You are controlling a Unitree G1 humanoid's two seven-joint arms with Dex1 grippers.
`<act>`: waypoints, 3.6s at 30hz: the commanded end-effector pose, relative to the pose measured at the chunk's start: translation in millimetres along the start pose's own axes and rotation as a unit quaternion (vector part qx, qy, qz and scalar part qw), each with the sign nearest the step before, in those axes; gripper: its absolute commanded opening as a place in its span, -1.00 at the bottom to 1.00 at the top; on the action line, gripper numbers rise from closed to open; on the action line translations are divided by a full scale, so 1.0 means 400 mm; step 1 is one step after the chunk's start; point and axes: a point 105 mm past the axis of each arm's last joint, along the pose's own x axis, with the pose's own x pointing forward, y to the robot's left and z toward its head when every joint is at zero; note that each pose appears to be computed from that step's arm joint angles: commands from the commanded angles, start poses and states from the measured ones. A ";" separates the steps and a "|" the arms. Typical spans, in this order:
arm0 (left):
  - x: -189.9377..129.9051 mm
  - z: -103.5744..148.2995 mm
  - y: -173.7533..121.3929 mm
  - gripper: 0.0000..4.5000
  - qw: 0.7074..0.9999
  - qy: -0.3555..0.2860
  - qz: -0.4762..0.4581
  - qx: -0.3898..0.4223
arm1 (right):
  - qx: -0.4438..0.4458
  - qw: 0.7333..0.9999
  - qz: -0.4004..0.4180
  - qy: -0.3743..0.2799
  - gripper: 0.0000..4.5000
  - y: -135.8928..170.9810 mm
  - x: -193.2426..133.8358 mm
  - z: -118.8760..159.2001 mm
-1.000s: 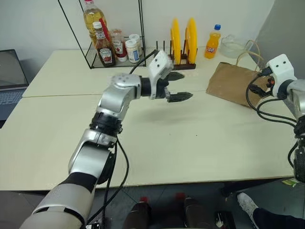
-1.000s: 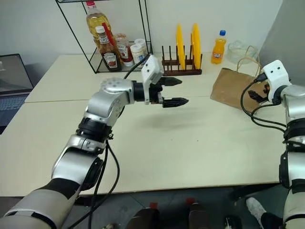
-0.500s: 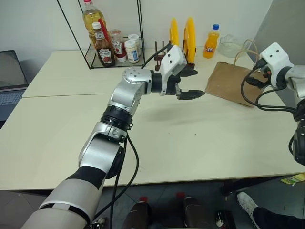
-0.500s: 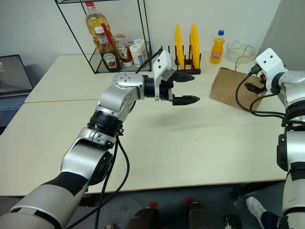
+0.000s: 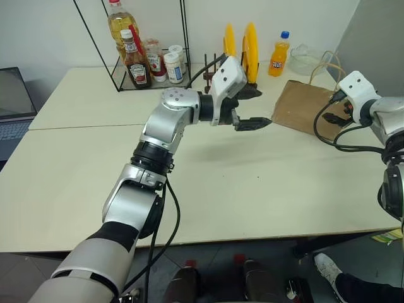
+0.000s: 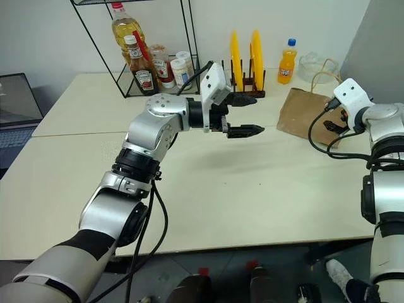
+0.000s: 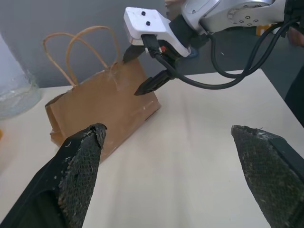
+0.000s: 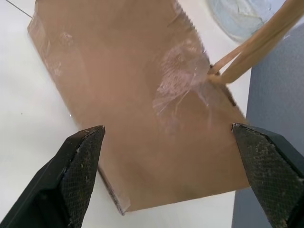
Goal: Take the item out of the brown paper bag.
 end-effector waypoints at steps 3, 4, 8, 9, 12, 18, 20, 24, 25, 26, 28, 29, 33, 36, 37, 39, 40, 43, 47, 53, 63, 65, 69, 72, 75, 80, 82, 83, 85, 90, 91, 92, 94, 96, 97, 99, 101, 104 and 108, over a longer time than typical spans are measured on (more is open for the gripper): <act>-0.013 0.041 0.007 1.00 0.999 -0.022 0.015 0.018 | -0.030 0.997 -0.056 -0.048 1.00 -0.044 -0.014 0.080; -0.013 0.041 0.007 1.00 0.999 -0.021 0.016 0.018 | -0.032 0.996 -0.061 -0.049 1.00 -0.045 -0.013 0.082; -0.019 0.045 0.005 1.00 0.999 -0.021 0.018 0.018 | -0.017 0.997 -0.062 -0.043 1.00 -0.029 0.001 0.071; -0.022 0.046 0.007 1.00 0.999 -0.020 0.023 0.020 | -0.005 0.997 -0.063 -0.051 1.00 -0.027 0.003 0.075; -0.042 0.047 0.015 1.00 0.999 -0.021 0.039 0.015 | 0.058 0.991 -0.065 -0.098 0.92 -0.033 -0.002 0.111; -0.075 0.028 0.007 1.00 0.998 -0.017 0.058 -0.001 | 0.139 0.977 -0.086 -0.139 0.07 -0.059 -0.015 0.123; -0.078 0.024 0.003 1.00 0.998 -0.015 0.060 -0.001 | 0.167 0.970 -0.094 -0.150 -0.26 -0.068 -0.019 0.125; -0.078 0.025 0.003 1.00 0.998 -0.016 0.060 -0.006 | 0.214 0.957 -0.098 -0.169 -0.92 -0.078 -0.024 0.136; -0.078 0.026 0.004 1.00 0.998 -0.017 0.061 -0.006 | 0.216 0.956 -0.100 -0.171 -0.99 -0.079 -0.025 0.137; -0.077 0.027 0.006 1.00 0.998 -0.017 0.062 -0.006 | 0.218 0.955 -0.101 -0.173 -0.99 -0.081 -0.026 0.139; -0.078 0.029 0.008 1.00 0.998 -0.018 0.063 -0.006 | 0.218 0.954 -0.106 -0.178 -0.99 -0.086 -0.029 0.145; -0.079 0.029 0.008 1.00 0.998 -0.018 0.063 -0.006 | 0.217 0.954 -0.108 -0.179 -0.99 -0.088 -0.030 0.147; -0.080 0.028 0.007 1.00 0.998 -0.018 0.063 -0.007 | 0.213 0.953 -0.111 -0.184 -0.99 -0.091 -0.034 0.157; -0.084 0.030 0.010 1.00 0.998 -0.018 0.066 -0.005 | 0.212 0.950 -0.110 -0.199 -0.99 -0.100 -0.043 0.181; -0.086 0.032 0.012 1.00 0.997 -0.018 0.068 -0.005 | 0.211 0.950 -0.110 -0.203 -0.99 -0.103 -0.047 0.189; -0.089 0.036 0.015 1.00 0.997 -0.020 0.072 -0.004 | 0.209 0.949 -0.112 -0.208 -0.99 -0.108 -0.052 0.200; -0.091 0.037 0.016 1.00 0.997 -0.022 0.074 -0.005 | 0.208 0.948 -0.112 -0.212 -0.99 -0.110 -0.055 0.208; -0.090 0.038 0.015 1.00 0.997 -0.022 0.074 -0.006 | 0.190 0.956 -0.105 -0.195 -0.99 -0.096 -0.044 0.203; -0.087 0.035 0.011 1.00 0.997 -0.021 0.072 -0.005 | 0.173 0.966 -0.101 -0.162 -0.99 -0.074 -0.024 0.169; -0.084 0.036 0.010 1.00 0.997 -0.020 0.071 -0.002 | 0.166 0.966 -0.114 -0.160 -0.26 -0.084 -0.028 0.164; -0.081 0.036 0.004 1.00 0.997 -0.024 0.071 0.000 | 0.112 0.966 -0.153 -0.177 0.98 -0.100 -0.040 0.190; -0.079 0.033 0.001 1.00 0.997 -0.024 0.068 -0.002 | 0.134 0.966 -0.143 -0.169 0.98 -0.089 -0.029 0.175; -0.069 0.031 -0.006 1.00 0.998 -0.022 0.056 -0.002 | 0.216 0.955 -0.133 -0.157 0.98 -0.079 -0.016 0.145; -0.063 0.039 -0.004 1.00 0.998 -0.023 0.053 0.001 | 0.260 0.945 -0.113 -0.164 0.98 -0.068 -0.010 0.148; -0.063 0.043 0.000 1.00 0.998 -0.024 0.054 0.003 | 0.283 0.938 -0.105 -0.171 0.98 -0.065 -0.009 0.155; -0.074 0.042 0.002 1.00 0.998 -0.020 0.058 0.006 | 0.306 0.930 -0.090 -0.183 0.41 -0.056 -0.007 0.168; -0.081 0.040 0.004 1.00 0.998 -0.018 0.062 0.007 | 0.303 0.930 -0.080 -0.190 0.12 -0.051 -0.006 0.179; -0.084 0.039 0.006 1.00 0.998 -0.017 0.064 0.007 | 0.302 0.930 -0.077 -0.193 -0.07 -0.049 -0.006 0.184; -0.087 0.038 0.007 1.00 0.998 -0.017 0.068 0.007 | 0.291 0.934 -0.068 -0.196 -0.41 -0.042 -0.005 0.193; -0.093 0.036 -0.001 1.00 0.997 -0.019 0.069 0.005 | 0.255 0.941 -0.060 -0.213 -0.98 -0.034 -0.008 0.226; -0.094 0.035 -0.004 1.00 0.997 -0.019 0.069 0.005 | 0.246 0.943 -0.061 -0.217 -0.98 -0.035 -0.010 0.232; -0.098 0.035 -0.008 1.00 0.997 -0.020 0.070 0.004 | 0.240 0.942 -0.060 -0.226 -0.98 -0.035 -0.013 0.246; -0.110 0.033 -0.014 1.00 0.997 -0.021 0.075 0.001 | 0.218 0.942 -0.058 -0.250 -0.98 -0.035 -0.023 0.282; -0.125 0.031 -0.018 1.00 0.996 -0.020 0.083 -0.003 | 0.184 0.943 -0.058 -0.270 -0.98 -0.033 -0.033 0.315; -0.135 0.031 -0.019 1.00 0.996 -0.021 0.090 -0.007 | 0.179 0.940 -0.053 -0.284 -0.98 -0.030 -0.039 0.334; -0.157 0.034 -0.021 1.00 0.994 -0.025 0.103 -0.018 | 0.166 0.934 -0.039 -0.314 -0.98 -0.021 -0.052 0.378; -0.186 0.038 -0.027 1.00 0.992 -0.031 0.115 -0.029 | 0.160 0.925 -0.022 -0.343 -0.98 -0.006 -0.065 0.424; -0.238 0.038 -0.032 1.00 0.988 -0.035 0.146 -0.044 | 0.165 0.911 0.006 -0.377 -0.98 0.025 -0.076 0.484; -0.316 0.018 -0.037 1.00 0.977 -0.024 0.204 -0.058 | 0.168 0.895 0.041 -0.411 -0.98 0.079 -0.082 0.551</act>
